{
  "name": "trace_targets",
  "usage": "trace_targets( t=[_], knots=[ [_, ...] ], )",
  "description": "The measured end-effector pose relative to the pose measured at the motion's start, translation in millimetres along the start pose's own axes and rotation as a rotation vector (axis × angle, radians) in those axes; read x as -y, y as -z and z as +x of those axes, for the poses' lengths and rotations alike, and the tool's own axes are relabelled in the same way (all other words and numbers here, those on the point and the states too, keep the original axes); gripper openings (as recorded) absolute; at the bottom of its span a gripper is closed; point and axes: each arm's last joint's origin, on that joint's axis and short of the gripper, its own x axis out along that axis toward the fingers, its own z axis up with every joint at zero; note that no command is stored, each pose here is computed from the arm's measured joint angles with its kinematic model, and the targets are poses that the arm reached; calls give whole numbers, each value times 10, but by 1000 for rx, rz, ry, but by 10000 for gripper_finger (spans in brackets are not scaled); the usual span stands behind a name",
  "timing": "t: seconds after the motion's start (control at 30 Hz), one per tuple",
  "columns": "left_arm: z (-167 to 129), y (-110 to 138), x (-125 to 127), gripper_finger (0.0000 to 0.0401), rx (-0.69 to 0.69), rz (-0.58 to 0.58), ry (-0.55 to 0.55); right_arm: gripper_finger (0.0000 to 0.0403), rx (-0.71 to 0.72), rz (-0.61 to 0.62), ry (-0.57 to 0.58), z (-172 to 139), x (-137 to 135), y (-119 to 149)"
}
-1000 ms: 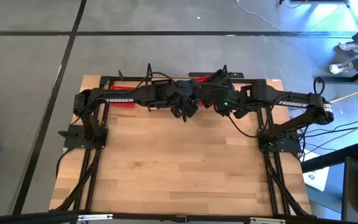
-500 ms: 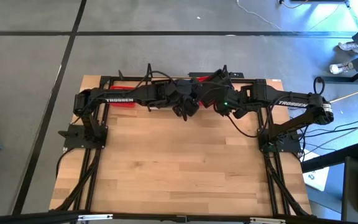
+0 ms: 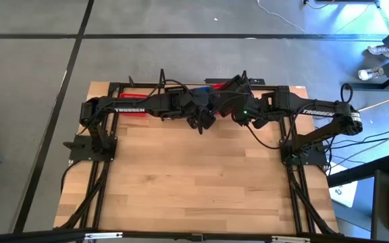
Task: Stack baskets on shelf by color
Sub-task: Stack the black bin on top of the black bin on the shelf
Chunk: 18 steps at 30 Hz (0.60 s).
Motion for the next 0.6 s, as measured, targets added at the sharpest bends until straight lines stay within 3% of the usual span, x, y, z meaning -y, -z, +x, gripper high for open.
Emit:
trace_targets(
  t=[0.6],
  knots=[
    [24,60,-2,47,21,-1,28,5,0,1,1,1,2,0]
  ],
)
